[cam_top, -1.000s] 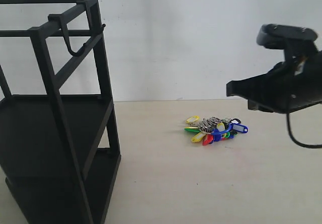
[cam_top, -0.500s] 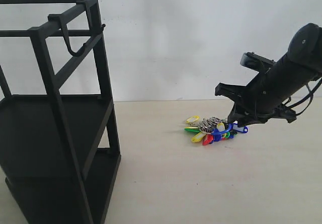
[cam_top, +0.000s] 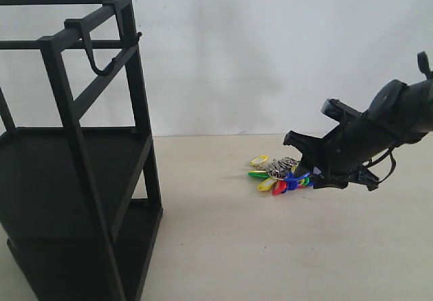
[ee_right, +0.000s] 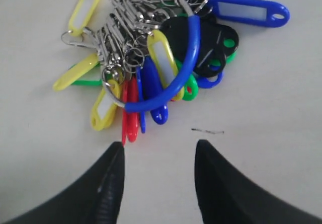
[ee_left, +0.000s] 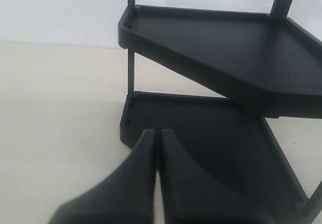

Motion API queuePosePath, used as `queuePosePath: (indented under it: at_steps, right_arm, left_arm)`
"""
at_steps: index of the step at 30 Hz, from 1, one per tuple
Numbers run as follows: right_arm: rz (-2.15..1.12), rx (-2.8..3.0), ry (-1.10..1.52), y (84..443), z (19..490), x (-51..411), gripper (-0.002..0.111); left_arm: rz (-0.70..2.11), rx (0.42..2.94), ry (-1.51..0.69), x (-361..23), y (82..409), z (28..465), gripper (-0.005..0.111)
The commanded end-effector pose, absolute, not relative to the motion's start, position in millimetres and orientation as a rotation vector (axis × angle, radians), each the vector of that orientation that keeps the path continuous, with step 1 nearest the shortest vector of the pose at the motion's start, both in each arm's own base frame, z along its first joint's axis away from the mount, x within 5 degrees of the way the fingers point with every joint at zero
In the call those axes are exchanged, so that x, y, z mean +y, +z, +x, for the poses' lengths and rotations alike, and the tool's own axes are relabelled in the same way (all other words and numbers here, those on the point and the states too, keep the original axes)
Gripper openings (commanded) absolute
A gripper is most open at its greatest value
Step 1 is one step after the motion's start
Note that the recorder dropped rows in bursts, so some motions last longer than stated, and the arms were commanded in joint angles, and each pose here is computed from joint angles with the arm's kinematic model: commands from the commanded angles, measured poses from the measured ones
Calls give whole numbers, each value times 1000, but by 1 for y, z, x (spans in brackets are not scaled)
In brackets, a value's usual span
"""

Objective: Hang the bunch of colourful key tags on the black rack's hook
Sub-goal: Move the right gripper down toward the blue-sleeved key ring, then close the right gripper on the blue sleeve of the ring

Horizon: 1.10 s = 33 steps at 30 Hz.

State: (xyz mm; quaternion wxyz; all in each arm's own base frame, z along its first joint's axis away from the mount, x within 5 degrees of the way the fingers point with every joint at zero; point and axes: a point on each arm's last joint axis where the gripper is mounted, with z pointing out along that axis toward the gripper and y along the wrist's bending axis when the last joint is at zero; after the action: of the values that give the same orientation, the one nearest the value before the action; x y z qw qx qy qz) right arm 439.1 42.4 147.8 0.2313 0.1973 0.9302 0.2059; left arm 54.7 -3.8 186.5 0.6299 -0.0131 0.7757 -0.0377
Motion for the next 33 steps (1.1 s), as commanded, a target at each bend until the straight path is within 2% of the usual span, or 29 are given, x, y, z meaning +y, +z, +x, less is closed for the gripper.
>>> queuePosePath:
  at_steps: [1,10,15,21,23,27,33]
  right_arm:
    - [622,2487,576,143,447,38,43]
    - [702,2406,544,131,456,33,43]
    - [707,2396,528,116,458,45,43]
    - [691,2356,499,114,461,52,42]
    - [681,2358,495,114,461,52,32]
    - [624,2368,475,114,461,52,0]
    - [593,2371,496,126,459,54,0]
  left_arm:
    - [-24,1766,-79,-4,188,55,4]
    - [-24,1766,-79,-4,188,55,4]
    - [-24,1766,-79,-4,188,55,4]
    - [-24,1766,-79,-4,188,55,4]
    - [-24,1766,-79,-4,188,55,4]
    - [-24,1766,-79,-4,188,55,4]
    - [-24,1766,-79,-4,188,55,4]
